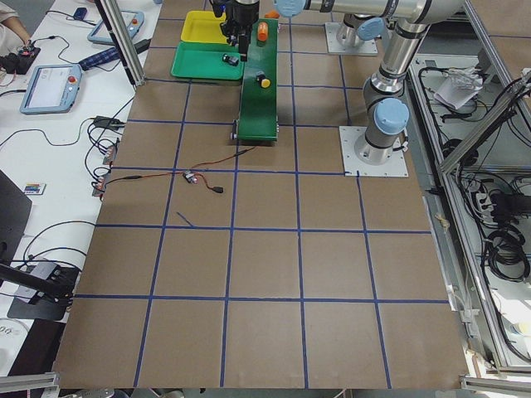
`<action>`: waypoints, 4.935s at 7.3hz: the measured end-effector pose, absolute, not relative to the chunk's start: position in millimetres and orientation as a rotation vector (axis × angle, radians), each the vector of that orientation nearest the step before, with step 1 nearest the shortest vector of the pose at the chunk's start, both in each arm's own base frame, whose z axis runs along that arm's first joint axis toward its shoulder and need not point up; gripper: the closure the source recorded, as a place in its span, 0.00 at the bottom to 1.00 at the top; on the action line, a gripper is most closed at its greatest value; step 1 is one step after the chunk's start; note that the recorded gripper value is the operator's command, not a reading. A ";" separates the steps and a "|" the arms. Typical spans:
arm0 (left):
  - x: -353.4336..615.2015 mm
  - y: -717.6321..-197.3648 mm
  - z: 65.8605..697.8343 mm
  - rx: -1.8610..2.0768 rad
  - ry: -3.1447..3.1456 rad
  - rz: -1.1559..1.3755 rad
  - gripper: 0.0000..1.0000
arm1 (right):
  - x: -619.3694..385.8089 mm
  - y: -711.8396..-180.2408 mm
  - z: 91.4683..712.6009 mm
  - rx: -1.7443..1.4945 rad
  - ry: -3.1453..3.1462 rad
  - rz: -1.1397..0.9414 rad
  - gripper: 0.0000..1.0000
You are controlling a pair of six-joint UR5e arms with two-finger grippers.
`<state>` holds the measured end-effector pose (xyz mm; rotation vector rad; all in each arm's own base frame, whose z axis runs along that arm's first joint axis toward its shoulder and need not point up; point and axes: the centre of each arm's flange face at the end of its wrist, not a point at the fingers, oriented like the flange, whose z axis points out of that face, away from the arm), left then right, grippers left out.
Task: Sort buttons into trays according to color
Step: 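Drop the green button into the green tray with the right gripper, then lower the right gripper to the yellow button on the belt and grasp it, then carry the yellow button into the yellow tray and release it with right gripper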
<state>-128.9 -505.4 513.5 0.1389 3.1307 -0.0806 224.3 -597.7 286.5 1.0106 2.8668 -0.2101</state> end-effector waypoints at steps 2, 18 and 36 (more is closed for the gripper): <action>-127.6 -506.9 516.1 0.141 3.131 -0.099 0.00 | 229.0 -649.2 244.0 0.839 2.897 -0.297 0.06; -127.6 -510.9 517.0 0.147 3.128 -0.141 0.00 | 294.8 -479.7 261.9 1.310 2.826 0.019 0.00; -124.0 -510.3 518.3 0.135 3.120 -0.163 0.00 | 31.8 -653.5 277.2 0.570 3.151 -0.239 0.00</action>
